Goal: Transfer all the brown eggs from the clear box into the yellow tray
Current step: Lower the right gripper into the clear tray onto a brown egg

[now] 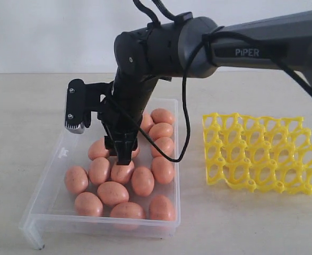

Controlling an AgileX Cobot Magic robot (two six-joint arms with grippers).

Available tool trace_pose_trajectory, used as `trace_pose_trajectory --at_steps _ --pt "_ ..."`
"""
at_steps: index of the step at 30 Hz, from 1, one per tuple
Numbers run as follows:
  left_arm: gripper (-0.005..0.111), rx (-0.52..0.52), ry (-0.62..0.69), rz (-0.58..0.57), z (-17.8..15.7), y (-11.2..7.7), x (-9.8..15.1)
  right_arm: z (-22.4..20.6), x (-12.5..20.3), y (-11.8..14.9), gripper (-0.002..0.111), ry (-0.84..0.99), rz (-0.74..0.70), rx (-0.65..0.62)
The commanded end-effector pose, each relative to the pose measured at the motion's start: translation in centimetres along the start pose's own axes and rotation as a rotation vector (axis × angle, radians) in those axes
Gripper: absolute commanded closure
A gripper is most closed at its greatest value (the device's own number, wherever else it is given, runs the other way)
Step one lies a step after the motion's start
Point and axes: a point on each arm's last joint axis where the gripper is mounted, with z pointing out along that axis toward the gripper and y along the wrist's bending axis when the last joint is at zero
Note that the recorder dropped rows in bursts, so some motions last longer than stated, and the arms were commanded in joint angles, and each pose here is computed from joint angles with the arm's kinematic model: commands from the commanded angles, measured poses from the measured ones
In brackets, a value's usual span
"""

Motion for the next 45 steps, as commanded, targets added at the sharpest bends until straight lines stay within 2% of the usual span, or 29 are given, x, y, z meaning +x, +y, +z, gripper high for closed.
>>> trace_pose_trajectory --at_steps 1,7,22,34,45 --pt "0.111 0.004 -0.008 -0.002 0.0 0.0 -0.1 0.6 -0.1 -0.2 0.046 -0.012 -0.007 0.013" --pt "0.111 0.004 -0.008 -0.002 0.0 0.0 -0.1 2.1 -0.1 -0.4 0.046 -0.031 0.015 0.047" --pt "0.111 0.004 -0.008 -0.002 0.0 0.0 -0.1 3.4 3.2 -2.0 0.046 0.009 0.374 0.042" --pt "0.111 0.004 -0.008 -0.002 0.0 0.0 -0.1 3.2 4.1 -3.0 0.046 -0.012 0.422 0.076" --pt "0.111 0.004 -0.008 -0.002 0.0 0.0 -0.1 3.2 3.5 -2.9 0.046 -0.082 0.442 0.05"
